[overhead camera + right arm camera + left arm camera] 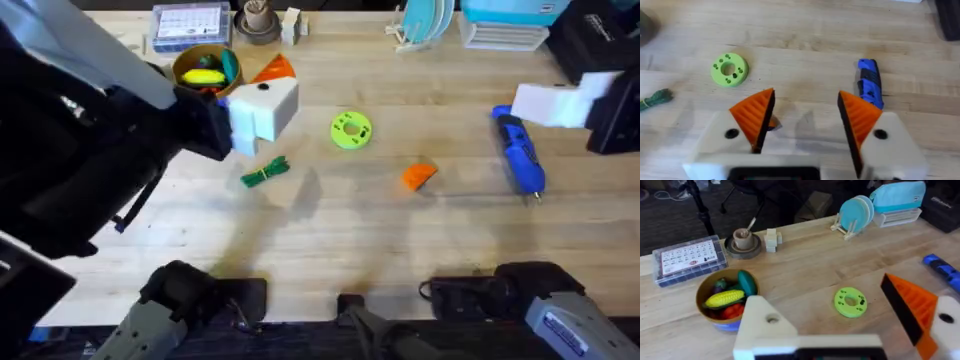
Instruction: Pick up the gripper from the table and insert it into the empty holder that is missing its gripper. Then pick up a screw, insert it into the mounting hole, and use the screwdriver to tighten it. Finally, clean up the table by picking up the vegetable and placing it into the bucket.
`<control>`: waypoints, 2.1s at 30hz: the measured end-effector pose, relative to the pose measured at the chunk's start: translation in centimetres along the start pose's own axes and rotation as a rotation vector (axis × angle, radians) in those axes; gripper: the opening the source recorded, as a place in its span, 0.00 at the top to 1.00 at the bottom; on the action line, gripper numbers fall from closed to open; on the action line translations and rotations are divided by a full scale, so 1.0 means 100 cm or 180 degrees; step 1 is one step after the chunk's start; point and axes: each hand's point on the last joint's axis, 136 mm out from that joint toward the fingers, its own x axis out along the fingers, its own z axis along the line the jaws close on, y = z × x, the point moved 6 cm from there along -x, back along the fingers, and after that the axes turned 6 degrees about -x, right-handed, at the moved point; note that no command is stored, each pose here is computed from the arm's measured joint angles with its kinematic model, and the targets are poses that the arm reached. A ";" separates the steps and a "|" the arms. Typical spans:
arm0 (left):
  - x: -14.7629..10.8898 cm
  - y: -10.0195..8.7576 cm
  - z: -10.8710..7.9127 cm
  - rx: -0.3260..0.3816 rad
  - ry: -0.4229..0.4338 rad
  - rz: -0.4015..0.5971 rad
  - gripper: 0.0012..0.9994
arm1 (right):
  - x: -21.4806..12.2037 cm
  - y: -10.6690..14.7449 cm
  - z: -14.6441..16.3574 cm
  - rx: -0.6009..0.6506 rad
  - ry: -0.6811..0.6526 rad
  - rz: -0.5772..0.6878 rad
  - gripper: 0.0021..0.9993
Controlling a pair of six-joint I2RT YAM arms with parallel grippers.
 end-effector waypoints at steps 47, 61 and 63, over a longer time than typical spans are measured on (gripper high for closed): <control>0.029 0.111 0.003 0.0054 0.0657 -0.1129 0.01 | 0.000 0.000 0.000 0.0000 0.0000 0.0001 0.18; 0.032 0.152 0.013 0.0024 0.0498 -0.0703 0.01 | 0.000 0.000 0.000 0.0000 0.0000 0.0001 0.18; 0.034 0.157 0.014 0.0020 0.0471 -0.0609 0.01 | 0.000 0.000 0.000 0.0000 0.0000 0.0002 0.18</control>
